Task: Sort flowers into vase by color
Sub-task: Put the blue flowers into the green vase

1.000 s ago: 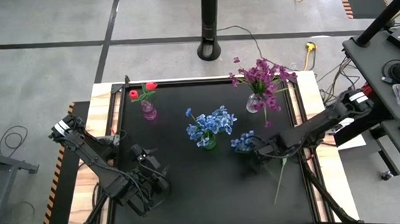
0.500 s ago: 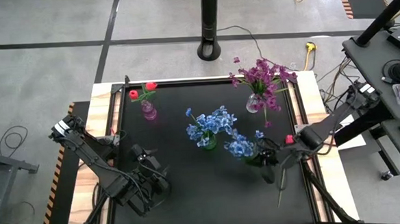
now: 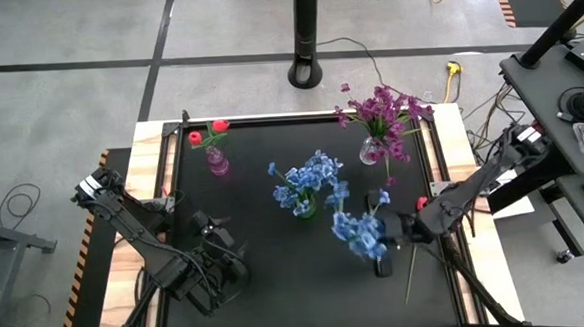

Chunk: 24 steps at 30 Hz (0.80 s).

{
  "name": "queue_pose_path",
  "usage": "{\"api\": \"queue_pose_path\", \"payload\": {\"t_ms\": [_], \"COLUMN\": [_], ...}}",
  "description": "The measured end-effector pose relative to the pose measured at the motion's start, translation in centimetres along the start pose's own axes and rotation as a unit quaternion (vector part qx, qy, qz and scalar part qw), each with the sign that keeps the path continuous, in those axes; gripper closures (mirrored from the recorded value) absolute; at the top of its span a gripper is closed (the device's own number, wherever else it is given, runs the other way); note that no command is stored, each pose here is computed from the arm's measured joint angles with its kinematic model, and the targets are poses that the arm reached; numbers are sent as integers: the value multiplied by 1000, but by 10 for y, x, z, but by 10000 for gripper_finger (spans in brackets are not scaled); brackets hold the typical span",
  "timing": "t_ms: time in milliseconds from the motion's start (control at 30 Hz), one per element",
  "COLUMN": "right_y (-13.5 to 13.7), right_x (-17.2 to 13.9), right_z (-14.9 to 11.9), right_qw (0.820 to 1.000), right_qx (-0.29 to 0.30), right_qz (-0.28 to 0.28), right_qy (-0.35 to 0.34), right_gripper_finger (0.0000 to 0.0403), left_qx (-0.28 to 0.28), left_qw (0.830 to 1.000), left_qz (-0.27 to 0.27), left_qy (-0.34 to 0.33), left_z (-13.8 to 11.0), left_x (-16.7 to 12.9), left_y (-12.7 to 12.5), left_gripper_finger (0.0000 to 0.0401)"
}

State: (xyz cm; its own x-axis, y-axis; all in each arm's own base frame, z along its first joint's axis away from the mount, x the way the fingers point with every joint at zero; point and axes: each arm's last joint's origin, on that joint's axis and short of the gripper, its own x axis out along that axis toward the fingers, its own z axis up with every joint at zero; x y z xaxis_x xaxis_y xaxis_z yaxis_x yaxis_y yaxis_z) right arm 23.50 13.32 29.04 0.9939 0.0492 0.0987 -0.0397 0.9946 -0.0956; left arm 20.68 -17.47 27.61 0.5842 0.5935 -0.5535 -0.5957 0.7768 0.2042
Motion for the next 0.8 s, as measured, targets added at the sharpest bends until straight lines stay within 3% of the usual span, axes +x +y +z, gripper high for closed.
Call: {"api": "queue_pose_path", "payload": {"t_ms": [167, 300, 500, 800], "right_y": [-1, -10, -33, -49], "right_x": [13, 28, 42, 52], "right_z": [-7, -21, -34, -48], "right_qw": [993, 984, 976, 974], "right_qx": [-86, -130, -155, -157], "right_qz": [-38, -79, -129, -152], "right_qy": [-78, -95, -88, -62], "right_gripper_finger": [381, 381, 381, 381], "left_qx": [-4, 8, 12, 16], "left_qw": [999, 998, 998, 998], "left_qz": [-4, -13, -16, -16], "left_qy": [-36, -57, -61, -62], "left_z": [3, 5, 6, 6], "left_x": [0, 0, 0, 0], "left_y": [-3, -8, -10, -9], "left_gripper_finger": [53, 53, 53, 53]}}
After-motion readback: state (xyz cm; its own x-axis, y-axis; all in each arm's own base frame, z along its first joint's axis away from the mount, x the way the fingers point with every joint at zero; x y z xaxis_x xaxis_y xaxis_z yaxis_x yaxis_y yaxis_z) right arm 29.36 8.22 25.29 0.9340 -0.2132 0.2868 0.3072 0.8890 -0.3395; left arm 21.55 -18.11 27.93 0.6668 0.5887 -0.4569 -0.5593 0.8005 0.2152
